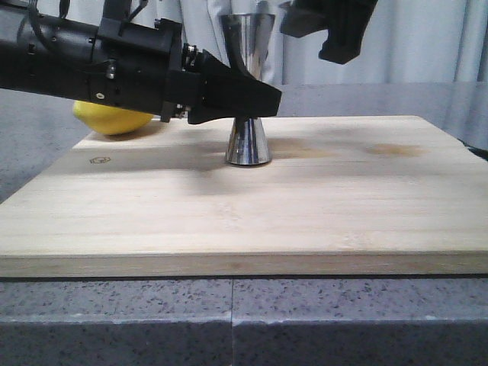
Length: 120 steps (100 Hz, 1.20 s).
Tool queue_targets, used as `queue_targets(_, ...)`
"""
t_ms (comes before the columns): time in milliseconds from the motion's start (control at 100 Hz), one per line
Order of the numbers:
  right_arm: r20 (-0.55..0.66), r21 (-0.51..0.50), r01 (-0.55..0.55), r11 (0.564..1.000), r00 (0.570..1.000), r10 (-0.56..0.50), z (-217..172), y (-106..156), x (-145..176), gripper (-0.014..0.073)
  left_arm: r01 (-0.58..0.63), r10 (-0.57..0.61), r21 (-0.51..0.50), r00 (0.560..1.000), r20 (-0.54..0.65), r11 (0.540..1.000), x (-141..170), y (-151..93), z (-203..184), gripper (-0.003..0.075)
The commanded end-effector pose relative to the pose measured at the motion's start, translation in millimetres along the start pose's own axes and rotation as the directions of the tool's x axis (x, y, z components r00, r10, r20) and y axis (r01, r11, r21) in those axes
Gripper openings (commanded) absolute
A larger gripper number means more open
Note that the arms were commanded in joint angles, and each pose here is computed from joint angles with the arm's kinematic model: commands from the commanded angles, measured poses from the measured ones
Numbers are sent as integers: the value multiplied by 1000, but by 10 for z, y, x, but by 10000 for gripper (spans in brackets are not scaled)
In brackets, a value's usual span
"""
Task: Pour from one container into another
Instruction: 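Tilt the beaker with the right gripper, pouring liquid into the jigger cup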
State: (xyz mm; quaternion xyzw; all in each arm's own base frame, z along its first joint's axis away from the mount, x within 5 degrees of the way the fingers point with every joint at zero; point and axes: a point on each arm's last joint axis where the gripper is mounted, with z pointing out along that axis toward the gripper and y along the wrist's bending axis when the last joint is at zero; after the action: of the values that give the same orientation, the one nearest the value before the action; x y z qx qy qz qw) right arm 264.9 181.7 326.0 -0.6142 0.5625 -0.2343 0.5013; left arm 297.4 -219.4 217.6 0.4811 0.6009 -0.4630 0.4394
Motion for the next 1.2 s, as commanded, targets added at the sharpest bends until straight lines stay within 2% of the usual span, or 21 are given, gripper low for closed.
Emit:
queue_targets(0, 59, 79, 32, 996, 998, -37, -127, -201, -84, 279, -26, 24, 15, 992, 122, 1000, -292, -66, -24, 80)
queue_targets(1190, 45, 125, 173, 977, 983, -180, -131, -235, -88, 279, -26, 24, 15, 992, 122, 1000, -292, -66, -24, 62)
